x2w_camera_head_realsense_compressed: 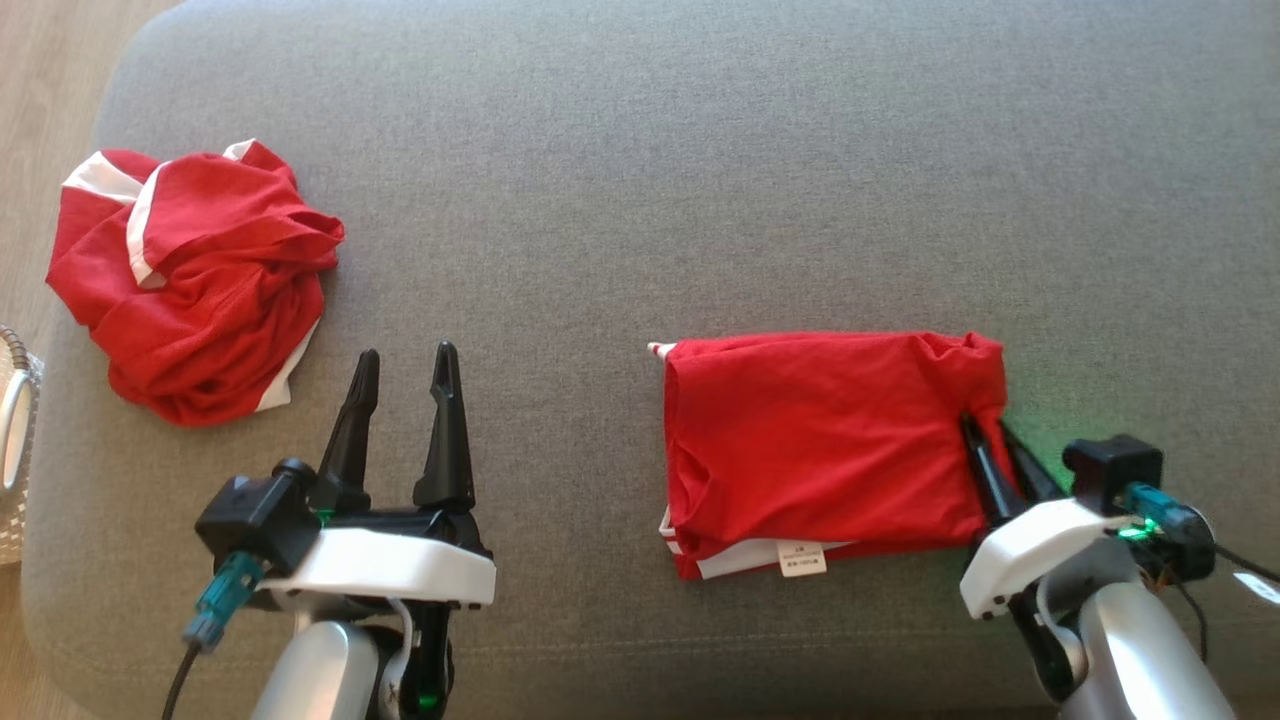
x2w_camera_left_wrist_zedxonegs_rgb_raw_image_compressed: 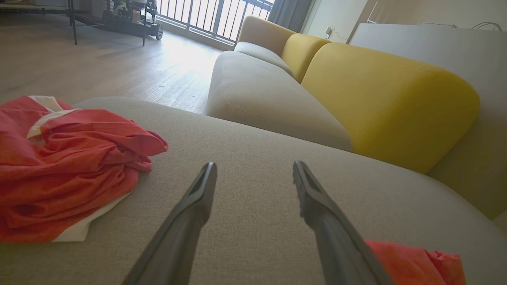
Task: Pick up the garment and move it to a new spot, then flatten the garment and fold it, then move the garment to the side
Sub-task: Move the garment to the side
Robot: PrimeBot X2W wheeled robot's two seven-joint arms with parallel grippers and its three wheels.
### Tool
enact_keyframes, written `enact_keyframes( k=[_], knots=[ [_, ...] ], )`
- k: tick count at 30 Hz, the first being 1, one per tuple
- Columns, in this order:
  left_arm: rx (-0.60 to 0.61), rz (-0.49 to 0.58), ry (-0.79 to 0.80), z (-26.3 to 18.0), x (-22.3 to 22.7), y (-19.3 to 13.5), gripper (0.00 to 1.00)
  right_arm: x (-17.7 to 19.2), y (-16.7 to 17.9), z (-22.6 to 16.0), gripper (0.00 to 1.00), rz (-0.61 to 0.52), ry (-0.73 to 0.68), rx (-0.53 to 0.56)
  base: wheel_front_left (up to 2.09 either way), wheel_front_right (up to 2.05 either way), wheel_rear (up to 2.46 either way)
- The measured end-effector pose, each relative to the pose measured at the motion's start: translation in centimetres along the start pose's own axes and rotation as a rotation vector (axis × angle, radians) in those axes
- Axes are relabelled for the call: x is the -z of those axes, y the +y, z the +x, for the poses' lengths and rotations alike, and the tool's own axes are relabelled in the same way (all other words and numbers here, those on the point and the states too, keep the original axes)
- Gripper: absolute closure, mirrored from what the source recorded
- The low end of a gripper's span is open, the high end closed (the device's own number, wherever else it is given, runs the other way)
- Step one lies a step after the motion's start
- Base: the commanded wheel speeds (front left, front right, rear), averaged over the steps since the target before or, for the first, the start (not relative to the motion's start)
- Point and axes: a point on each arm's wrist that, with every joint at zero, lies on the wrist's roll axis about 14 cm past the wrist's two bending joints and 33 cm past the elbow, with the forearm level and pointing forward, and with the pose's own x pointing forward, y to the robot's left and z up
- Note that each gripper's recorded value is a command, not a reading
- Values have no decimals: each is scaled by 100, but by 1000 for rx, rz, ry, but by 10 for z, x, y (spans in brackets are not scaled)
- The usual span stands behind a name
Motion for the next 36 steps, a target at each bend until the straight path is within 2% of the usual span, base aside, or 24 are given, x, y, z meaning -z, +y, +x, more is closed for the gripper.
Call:
enact_keyframes(
  k=[3,8,13,15,20,24,29,33,36],
  knots=[
    [4,0,0,0,0,-1,0,-1,2,0,100,-33,-8,-15,0,0,0],
    [26,6,6,4,3,-8,0,-18,-3,1,100,-167,-53,-38,0,0,0],
    [91,27,28,12,14,-22,0,-54,-17,13,100,-302,-122,-53,0,0,0],
    [136,70,22,22,16,-32,0,-71,-29,21,100,-359,-144,-46,0,0,0],
    [234,108,-14,60,17,-51,0,-117,-77,43,100,-468,-182,16,0,0,0],
    [323,129,-23,86,28,-68,0,-147,-119,60,100,-482,-193,95,0,0,0],
    [471,149,-63,122,38,-102,0,-163,-183,70,100,-507,-162,231,0,0,0],
    [524,42,-88,150,44,-123,0,-159,-217,72,100,-506,-131,307,0,0,0],
    [572,15,-123,167,46,-140,0,-158,-240,68,100,-504,-122,361,0,0,0]
  ],
)
